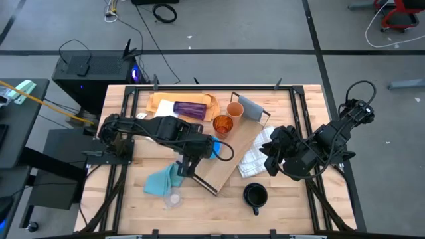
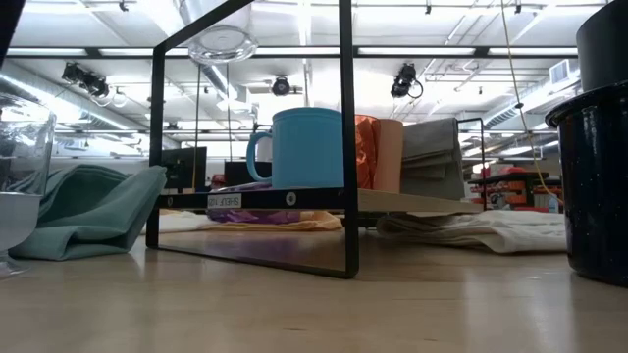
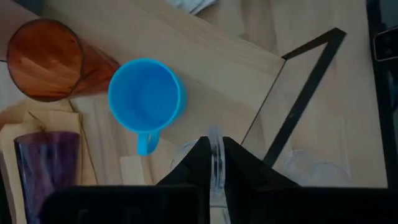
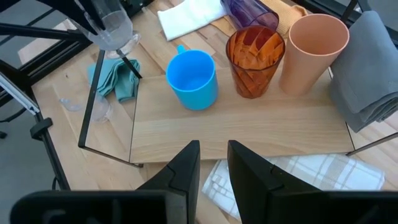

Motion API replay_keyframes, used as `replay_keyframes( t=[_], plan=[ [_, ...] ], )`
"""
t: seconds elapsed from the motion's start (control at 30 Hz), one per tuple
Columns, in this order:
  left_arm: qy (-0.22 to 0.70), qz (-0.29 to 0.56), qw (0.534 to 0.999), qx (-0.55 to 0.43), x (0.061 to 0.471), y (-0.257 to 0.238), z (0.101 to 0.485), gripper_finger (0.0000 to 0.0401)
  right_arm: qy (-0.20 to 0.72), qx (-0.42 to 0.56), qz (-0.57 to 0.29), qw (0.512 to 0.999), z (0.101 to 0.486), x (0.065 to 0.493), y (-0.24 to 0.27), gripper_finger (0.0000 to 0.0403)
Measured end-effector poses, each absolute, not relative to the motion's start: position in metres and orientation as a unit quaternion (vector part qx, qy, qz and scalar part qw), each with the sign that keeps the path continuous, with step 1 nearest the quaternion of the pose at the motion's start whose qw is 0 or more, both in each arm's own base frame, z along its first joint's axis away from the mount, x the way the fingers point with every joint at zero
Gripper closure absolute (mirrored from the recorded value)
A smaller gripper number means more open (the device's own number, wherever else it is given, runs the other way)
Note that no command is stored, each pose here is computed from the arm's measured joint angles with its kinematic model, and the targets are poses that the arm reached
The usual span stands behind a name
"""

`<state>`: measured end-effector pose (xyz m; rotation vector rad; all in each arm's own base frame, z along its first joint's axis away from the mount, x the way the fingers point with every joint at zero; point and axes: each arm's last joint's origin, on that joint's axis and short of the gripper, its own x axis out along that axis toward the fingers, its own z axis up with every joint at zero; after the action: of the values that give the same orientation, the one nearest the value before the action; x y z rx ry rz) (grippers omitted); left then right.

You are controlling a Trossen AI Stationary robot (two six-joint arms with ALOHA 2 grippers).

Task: Stack small to large cups/mugs on shelf
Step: Put the transparent mug on the shelf

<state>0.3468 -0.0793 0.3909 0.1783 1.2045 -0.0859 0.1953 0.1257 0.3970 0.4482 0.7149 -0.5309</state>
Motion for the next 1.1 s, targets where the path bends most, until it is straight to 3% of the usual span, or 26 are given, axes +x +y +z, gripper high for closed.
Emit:
replay_keyframes(
  t=[0.17,0.33,0.47,0.63,0.87,1.1],
  plan=[
    [0.576,-0.046,0.811,0.094,0.355,-0.078,0.381,0.0349,0.340,0.214,-0.257,0.879,0.397,0.195,0.126,0.0314],
    [0.585,-0.067,0.801,0.110,0.368,-0.082,0.366,0.0376,0.339,0.216,-0.258,0.879,0.397,0.195,0.125,0.0314],
    [0.591,-0.072,0.796,0.110,0.373,-0.084,0.359,0.0375,0.338,0.220,-0.259,0.878,0.397,0.195,0.125,0.0314],
    [0.593,-0.073,0.794,0.107,0.374,-0.085,0.357,0.0347,0.339,0.218,-0.260,0.877,0.397,0.195,0.125,0.0314],
    [0.590,-0.079,0.796,0.112,0.375,-0.085,0.357,0.0394,0.340,0.217,-0.260,0.877,0.397,0.195,0.125,0.0314],
    [0.591,-0.082,0.795,0.110,0.375,-0.085,0.357,0.0374,0.340,0.217,-0.260,0.877,0.397,0.195,0.125,0.0314]
  ],
)
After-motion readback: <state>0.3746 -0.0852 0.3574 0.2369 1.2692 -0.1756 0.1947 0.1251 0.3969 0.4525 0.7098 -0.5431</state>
